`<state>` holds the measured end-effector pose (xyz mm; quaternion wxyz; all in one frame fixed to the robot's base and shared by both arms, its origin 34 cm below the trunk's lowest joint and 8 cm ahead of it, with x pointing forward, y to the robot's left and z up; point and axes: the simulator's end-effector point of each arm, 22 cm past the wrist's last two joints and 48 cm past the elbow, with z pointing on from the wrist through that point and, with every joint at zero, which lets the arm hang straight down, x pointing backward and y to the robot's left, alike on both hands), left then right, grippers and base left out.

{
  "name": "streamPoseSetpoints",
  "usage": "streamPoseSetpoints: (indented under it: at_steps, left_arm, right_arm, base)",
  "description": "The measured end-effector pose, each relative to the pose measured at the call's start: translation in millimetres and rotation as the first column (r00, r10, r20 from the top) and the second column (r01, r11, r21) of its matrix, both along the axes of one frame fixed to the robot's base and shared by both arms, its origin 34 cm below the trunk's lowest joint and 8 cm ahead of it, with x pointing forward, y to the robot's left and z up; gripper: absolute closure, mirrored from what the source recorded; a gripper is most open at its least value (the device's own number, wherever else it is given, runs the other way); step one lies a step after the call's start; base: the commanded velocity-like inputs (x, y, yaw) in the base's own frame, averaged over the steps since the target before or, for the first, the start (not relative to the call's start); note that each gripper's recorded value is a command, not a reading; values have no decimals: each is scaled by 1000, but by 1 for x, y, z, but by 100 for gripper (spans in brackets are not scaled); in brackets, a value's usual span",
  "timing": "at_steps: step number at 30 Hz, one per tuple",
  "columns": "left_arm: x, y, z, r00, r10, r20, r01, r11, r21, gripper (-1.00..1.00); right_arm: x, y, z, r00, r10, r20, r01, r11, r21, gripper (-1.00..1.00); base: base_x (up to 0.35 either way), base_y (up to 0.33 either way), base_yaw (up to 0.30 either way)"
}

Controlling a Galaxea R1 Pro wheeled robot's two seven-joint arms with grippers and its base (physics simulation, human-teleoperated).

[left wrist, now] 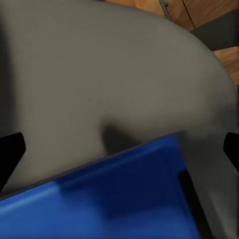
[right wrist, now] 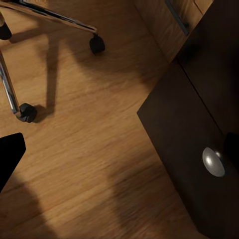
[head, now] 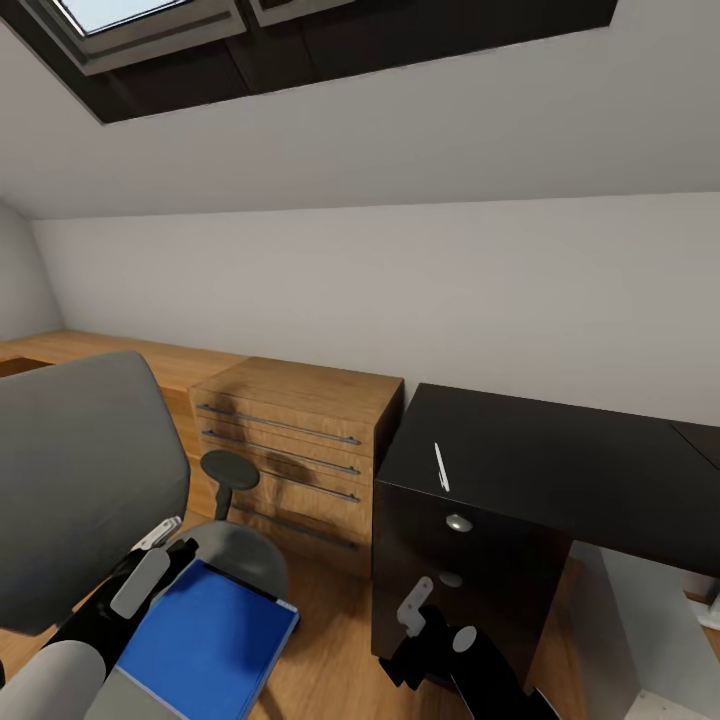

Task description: In the bedroom, organize the workspace by keeping the computer under the desk, ensuring the monitor is on the desk, placing the keyboard on the desk next to the monitor, placing the mouse on the desk next to the keyboard, moving the folder from the swivel chair onto the desk next to the mouse, stacking the notebook on top of the folder with the pen on top of the notebook, and positioning the swivel chair next to the desk.

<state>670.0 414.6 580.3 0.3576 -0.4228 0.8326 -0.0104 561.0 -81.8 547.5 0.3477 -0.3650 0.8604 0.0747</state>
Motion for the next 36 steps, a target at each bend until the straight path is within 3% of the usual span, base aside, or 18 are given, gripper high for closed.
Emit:
streamPoseSetpoints:
  at_steps: [28,32,33,36]
  left_arm:
    - [13,-18,17,998,-49,36,48,999,20,-100]
    - [16,-25,32,994,-70,84,67,997,29,-100]
    - [16,-32,42,989,-88,122,84,996,35,-100]
    - [15,-34,46,987,-93,134,89,995,37,-100]
  right_arm:
    - [1,2,2,1000,-14,-7,14,1000,12,-100]
    - [4,-3,2,999,-33,-7,33,999,18,-100]
    - [9,-14,4,997,-71,-10,71,997,30,-100]
    - [11,-18,4,996,-86,-11,86,996,36,-100]
  base:
    - [0,0,0]
    - [0,0,-5]
    - [0,0,-38]
    - [0,0,-93]
